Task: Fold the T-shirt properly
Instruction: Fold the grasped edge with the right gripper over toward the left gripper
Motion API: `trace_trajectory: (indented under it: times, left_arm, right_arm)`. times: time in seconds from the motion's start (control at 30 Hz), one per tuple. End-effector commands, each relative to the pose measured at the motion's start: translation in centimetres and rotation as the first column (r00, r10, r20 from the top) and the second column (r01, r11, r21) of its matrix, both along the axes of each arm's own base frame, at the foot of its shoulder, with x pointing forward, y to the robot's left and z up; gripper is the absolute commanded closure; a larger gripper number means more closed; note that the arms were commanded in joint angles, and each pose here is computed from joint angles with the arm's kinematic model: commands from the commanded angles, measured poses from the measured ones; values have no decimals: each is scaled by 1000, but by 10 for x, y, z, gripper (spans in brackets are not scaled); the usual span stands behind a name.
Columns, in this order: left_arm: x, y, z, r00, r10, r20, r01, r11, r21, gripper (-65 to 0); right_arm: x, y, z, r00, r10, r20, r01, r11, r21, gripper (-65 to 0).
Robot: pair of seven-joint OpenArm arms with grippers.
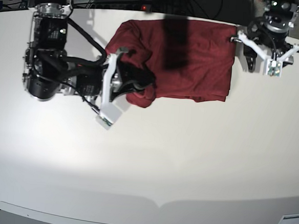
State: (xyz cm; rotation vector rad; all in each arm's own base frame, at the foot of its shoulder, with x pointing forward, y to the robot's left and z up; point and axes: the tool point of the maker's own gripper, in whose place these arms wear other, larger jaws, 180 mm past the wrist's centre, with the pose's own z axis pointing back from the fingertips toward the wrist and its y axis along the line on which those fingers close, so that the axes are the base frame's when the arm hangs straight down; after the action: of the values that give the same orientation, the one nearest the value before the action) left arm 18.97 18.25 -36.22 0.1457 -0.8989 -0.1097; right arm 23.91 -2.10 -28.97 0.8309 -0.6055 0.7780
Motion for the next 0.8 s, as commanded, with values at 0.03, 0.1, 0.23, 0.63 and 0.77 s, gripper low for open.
trace_trajectory:
  times: [0.03, 0.1, 0.23, 0.63, 0.77]
  left_arm:
    - [-4, -2, 8, 999, -31, 35, 32, 999, -32, -312]
    - [-10, -9, 4, 997, -71, 26, 72, 995, -74, -312]
    - [-19, -18, -21, 993, -112, -32, 108, 987, -119, -313]
    - [-21, -25, -92, 979, -133, -155, 94, 968, -235, -313]
    - [-21, -38, -89, 974, -184, -135, 139, 947, -289, -313]
  right_arm:
    - [1, 20, 10, 999, 26, 38, -28, 999, 35, 0]
    - [-4, 39, 9, 997, 60, 41, -61, 997, 44, 0]
    - [-15, 83, 7, 990, 122, 65, -125, 991, 40, 0]
    - [-20, 161, 22, 983, 122, 134, -131, 990, 55, 0]
    - [-12, 173, 22, 988, 83, 127, -96, 991, 98, 0]
